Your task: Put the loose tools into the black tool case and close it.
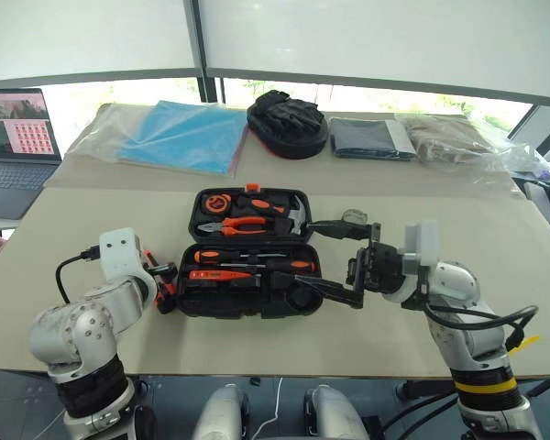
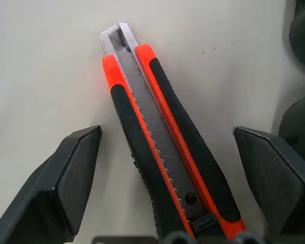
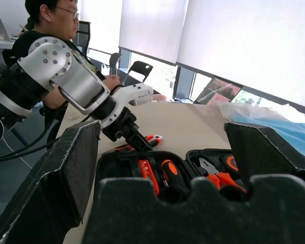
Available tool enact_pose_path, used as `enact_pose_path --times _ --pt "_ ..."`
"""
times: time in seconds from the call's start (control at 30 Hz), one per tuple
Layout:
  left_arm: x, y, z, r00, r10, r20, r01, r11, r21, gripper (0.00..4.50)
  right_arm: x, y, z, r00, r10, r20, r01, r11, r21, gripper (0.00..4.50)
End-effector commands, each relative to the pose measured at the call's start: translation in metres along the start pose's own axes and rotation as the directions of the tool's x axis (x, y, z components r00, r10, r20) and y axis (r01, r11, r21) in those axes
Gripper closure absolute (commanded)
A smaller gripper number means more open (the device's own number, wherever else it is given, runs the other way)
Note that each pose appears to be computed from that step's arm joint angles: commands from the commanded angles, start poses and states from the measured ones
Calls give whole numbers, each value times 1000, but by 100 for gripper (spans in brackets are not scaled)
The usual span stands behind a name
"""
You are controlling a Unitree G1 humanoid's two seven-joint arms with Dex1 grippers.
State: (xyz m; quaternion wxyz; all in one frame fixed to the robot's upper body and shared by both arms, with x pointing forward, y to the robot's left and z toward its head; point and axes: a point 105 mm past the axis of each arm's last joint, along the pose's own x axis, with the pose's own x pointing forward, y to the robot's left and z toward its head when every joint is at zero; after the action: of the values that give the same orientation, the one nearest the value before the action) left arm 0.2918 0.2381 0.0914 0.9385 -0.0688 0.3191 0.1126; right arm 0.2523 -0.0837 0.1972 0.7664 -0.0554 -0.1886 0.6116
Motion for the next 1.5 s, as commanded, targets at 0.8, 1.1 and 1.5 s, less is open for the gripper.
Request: enact_pose_path --times 0.8,1.1,1.5 --pt "-96 -71 18 323 -856 -403 541 -182 821 294 -24 7 -4 988 45 -150 -41 999 30 0" --pt "-65 -98 1 390 -729 -563 553 -303 776 294 -48 24 -20 929 11 -371 13 998 62 0" --pt "-46 -93 -10 475 -641 -603 608 -256 752 294 -49 25 -23 926 -40 -374 60 997 42 0"
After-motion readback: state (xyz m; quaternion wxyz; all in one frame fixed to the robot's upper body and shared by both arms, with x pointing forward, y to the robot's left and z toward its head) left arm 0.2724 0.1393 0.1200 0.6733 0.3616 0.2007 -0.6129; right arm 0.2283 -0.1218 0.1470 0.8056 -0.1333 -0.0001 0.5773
